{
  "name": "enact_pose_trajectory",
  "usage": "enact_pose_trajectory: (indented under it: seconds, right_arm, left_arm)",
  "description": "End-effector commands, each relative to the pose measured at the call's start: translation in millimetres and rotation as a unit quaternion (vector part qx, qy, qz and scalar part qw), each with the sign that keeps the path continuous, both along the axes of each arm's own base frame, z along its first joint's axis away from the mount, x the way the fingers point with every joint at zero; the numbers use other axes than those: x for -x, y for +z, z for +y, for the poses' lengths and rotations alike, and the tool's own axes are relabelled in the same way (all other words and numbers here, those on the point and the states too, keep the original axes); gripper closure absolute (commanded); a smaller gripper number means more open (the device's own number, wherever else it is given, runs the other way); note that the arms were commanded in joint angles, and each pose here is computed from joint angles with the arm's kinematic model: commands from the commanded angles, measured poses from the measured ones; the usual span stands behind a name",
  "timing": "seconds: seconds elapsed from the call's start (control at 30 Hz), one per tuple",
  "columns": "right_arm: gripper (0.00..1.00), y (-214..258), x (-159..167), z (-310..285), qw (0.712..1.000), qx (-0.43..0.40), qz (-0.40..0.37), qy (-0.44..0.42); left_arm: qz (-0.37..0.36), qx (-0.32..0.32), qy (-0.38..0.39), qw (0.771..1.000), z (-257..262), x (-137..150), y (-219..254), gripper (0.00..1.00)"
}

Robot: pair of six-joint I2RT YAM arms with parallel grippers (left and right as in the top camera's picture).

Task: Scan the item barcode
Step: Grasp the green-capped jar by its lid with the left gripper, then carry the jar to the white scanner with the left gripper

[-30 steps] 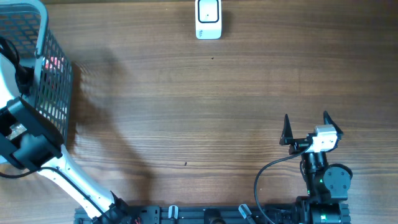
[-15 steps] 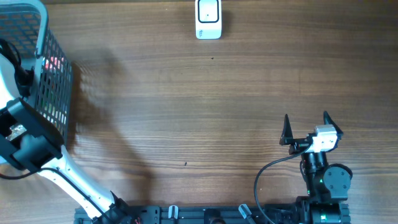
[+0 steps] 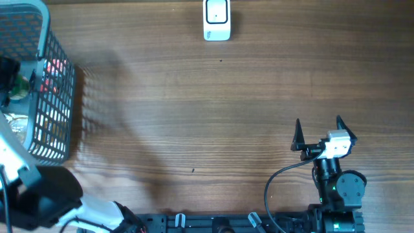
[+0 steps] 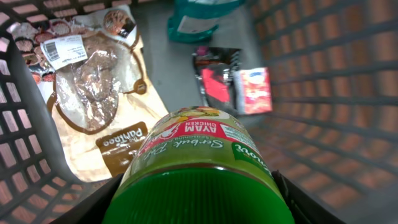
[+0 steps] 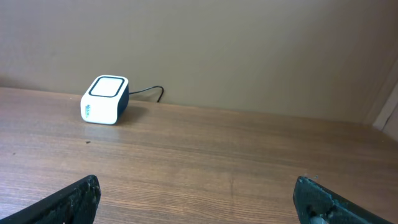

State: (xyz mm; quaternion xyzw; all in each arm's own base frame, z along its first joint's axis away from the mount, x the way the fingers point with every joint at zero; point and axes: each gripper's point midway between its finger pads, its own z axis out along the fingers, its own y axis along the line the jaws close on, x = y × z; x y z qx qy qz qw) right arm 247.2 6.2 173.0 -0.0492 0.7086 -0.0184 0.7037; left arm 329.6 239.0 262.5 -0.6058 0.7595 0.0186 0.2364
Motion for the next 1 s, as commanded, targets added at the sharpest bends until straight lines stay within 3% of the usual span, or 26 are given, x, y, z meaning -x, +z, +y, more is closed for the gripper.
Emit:
enact_pose_trajectory:
  seconds: [0.0,0.23,0.47,0.73,0.97]
  right_arm:
    - [0.0,1.6,0.3,0.6,1.0,0.004,-0.004,0.0]
    - [0.0,1.6,0.3,0.6,1.0,0.004,-0.004,0.0]
    - [0.0,1.8,0.3,0.6,1.0,0.004,-0.004,0.0]
    - [0.0,1.5,0.3,0.6,1.0,0.004,-0.004,0.0]
    - [0.0,1.6,0.3,0.6,1.0,0.004,-0.004,0.0]
  left_arm:
    - [-0.075,-0.006,-0.025,0.997,-24.7,9.2,48.5,0.39]
    - [-0.202,0.053,-0.123,0.97,-90.6,3.2,104.4,0.38]
    - [-0.218,0.087,-0.253,0.939,-176.2,-31.7,111.1,0.38]
    - [-0.122,0.012,-0.366,0.922,-281.1,-63.5,68.8,0.36]
    - [-0.006,-0.009,-0.493,0.87,-366.9,-82.5,-13.6,0.36]
